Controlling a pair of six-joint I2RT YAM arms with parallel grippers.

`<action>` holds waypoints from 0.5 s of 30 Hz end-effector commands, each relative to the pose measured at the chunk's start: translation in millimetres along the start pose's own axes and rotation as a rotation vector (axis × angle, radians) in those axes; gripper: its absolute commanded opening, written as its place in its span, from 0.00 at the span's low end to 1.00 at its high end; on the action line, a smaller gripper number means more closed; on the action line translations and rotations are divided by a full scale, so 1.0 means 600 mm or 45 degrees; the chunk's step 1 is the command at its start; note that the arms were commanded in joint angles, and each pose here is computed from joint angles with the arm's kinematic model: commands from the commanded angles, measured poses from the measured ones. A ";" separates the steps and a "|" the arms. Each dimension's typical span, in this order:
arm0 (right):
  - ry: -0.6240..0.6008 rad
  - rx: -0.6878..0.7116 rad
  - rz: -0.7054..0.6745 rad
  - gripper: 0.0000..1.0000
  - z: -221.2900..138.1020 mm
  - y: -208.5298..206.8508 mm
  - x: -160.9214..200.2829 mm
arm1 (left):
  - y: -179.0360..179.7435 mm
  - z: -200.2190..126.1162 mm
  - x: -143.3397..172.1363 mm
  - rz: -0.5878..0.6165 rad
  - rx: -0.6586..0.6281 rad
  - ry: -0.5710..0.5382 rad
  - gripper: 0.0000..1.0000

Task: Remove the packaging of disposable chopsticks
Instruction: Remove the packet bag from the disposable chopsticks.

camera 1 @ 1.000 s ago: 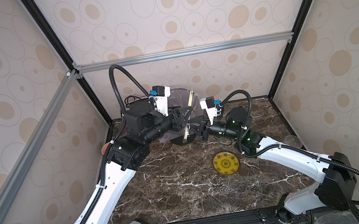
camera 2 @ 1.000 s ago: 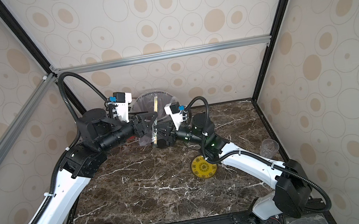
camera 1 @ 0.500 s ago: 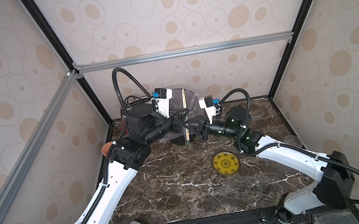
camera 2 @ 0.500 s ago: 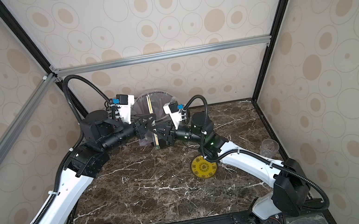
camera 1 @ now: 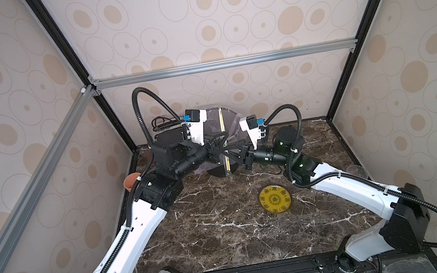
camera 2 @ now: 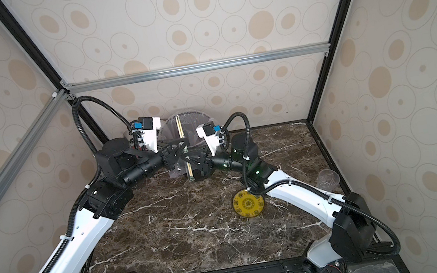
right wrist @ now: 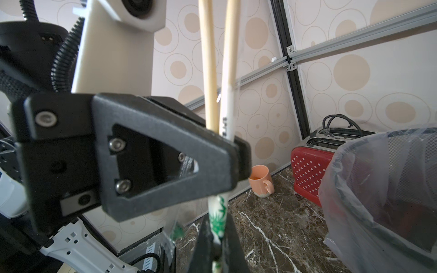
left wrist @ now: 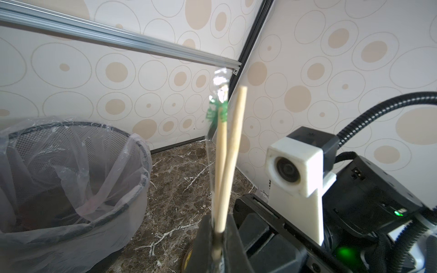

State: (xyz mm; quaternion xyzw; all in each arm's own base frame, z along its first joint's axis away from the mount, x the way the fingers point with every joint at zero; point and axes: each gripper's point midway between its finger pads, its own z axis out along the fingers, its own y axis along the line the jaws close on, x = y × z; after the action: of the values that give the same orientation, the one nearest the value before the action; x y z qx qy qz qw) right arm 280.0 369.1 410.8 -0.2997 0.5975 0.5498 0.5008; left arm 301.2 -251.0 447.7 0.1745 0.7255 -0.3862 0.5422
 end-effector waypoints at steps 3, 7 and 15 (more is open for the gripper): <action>-0.102 -0.034 -0.105 0.14 0.007 0.020 -0.043 | -0.012 -0.020 0.022 -0.030 0.000 0.047 0.00; -0.041 -0.037 -0.013 0.38 -0.001 0.008 0.007 | -0.001 -0.038 -0.015 0.029 -0.098 -0.036 0.00; 0.097 -0.109 0.094 0.37 -0.014 0.010 0.085 | -0.016 -0.054 -0.056 0.102 -0.099 -0.088 0.00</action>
State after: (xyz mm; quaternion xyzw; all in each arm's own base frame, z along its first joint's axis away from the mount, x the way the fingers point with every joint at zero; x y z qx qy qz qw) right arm 267.1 374.2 367.8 -0.3100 0.6088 0.5684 0.4584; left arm 293.9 -235.0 451.9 0.1603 0.7392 -0.3469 0.5545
